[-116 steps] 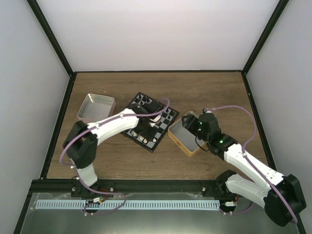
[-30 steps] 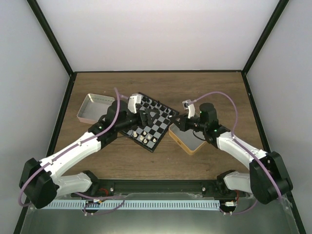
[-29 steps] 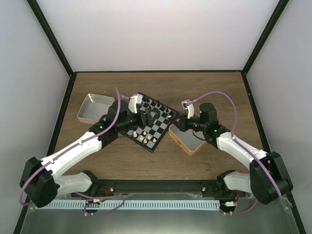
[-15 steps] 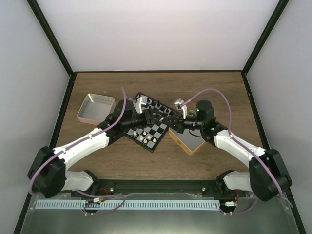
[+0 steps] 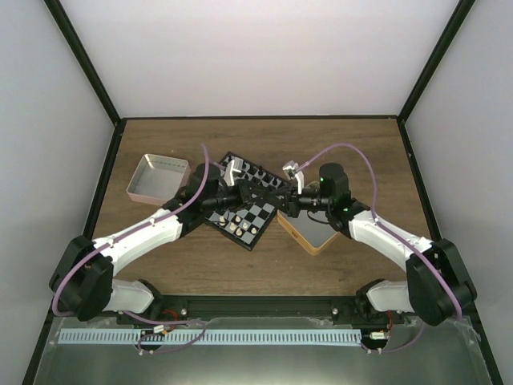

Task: Set up the chess pieces on the board
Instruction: Place the chess piece on the chessboard.

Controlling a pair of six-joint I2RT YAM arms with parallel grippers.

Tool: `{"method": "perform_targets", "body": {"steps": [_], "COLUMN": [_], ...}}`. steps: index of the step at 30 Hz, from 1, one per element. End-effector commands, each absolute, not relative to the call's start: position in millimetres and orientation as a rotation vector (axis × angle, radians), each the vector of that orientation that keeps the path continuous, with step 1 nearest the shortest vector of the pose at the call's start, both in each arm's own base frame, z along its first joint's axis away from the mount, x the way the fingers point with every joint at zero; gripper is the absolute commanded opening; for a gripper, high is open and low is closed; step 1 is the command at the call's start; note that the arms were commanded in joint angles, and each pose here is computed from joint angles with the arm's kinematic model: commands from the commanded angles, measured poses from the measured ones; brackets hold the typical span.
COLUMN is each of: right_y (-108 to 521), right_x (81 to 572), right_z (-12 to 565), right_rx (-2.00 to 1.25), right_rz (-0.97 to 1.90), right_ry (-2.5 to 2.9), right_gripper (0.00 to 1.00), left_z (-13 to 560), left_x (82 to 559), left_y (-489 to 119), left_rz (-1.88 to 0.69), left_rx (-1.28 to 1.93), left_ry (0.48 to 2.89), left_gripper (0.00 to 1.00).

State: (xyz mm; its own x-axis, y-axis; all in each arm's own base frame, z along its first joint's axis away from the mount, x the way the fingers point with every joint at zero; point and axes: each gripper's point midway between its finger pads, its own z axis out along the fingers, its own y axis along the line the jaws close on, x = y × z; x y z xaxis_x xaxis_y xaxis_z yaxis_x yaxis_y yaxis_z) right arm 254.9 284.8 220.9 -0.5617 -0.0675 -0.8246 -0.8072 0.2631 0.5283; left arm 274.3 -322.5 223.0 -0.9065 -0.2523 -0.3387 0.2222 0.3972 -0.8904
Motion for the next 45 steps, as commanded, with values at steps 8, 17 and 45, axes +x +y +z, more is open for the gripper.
{"method": "perform_targets", "body": {"steps": [8, 17, 45], "right_y": [287, 277, 284], "right_x": [268, 262, 247], "right_z": [253, 268, 277], "right_rx": [-0.656, -0.19, -0.061], "right_rz": [1.384, 1.648, 1.871], "right_ry": [1.787, 1.756, 1.73], "right_gripper": [0.29, 0.44, 0.19], "left_z": [239, 270, 279], "left_x": [269, 272, 273], "left_y": [-324, -323, -321], "left_rz": [-1.574, -1.68, -1.736], "left_rx": [-0.022, -0.102, -0.159], "left_ry": [2.191, 2.095, 2.046], "left_gripper": [0.04, 0.05, 0.06]}}
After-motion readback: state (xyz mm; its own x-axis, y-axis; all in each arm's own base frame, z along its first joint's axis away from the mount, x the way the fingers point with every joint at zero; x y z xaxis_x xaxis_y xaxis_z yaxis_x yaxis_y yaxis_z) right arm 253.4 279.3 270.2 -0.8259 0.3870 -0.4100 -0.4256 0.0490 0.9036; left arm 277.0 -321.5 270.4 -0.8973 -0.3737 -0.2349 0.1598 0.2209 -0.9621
